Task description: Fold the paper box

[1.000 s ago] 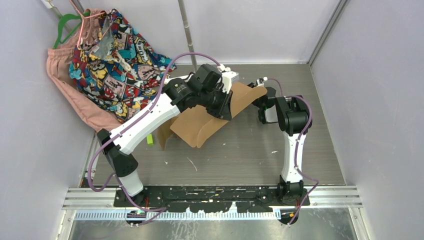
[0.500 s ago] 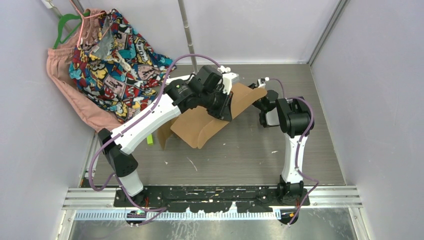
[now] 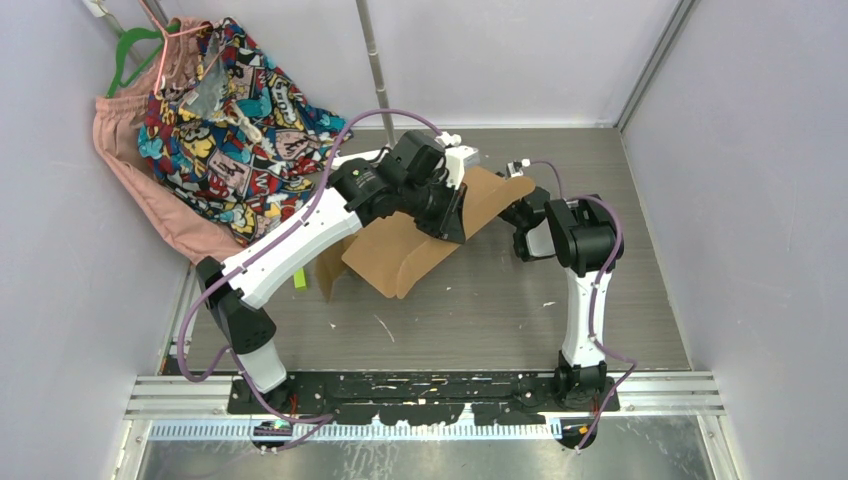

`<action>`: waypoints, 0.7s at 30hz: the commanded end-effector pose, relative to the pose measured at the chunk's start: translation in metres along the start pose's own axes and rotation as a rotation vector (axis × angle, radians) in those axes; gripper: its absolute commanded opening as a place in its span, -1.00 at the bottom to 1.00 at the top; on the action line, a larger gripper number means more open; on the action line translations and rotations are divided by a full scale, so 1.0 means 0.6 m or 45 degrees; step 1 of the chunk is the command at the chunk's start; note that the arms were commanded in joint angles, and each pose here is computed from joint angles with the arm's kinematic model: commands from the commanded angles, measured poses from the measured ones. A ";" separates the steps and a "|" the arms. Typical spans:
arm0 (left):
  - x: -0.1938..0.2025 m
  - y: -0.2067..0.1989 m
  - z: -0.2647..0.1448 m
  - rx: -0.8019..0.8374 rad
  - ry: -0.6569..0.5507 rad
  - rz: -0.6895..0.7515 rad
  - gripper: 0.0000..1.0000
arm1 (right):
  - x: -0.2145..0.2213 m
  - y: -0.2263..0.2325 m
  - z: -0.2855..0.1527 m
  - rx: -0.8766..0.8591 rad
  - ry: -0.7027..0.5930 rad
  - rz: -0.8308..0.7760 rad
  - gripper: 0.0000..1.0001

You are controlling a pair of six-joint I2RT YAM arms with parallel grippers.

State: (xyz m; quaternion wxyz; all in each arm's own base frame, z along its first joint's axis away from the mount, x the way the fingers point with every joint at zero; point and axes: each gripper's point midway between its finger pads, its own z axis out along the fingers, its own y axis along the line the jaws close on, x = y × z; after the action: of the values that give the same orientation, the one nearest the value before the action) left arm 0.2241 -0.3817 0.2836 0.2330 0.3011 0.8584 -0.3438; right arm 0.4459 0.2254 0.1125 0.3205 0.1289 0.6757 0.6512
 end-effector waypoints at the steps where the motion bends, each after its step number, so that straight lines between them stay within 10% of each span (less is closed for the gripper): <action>1: -0.009 -0.030 -0.003 0.101 -0.023 0.010 -0.94 | 0.008 0.034 0.000 -0.089 0.006 -0.174 -0.09; 21: 0.019 -0.060 0.006 0.273 0.050 -0.039 -0.92 | 0.050 0.024 0.031 0.006 0.036 -0.436 0.10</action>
State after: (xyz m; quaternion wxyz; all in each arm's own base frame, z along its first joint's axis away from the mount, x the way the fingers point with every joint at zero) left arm 0.2073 -0.3881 0.2681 0.1798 0.3018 0.8593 -0.3717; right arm 0.4278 0.2495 0.0881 0.3645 0.0543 0.7157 0.5933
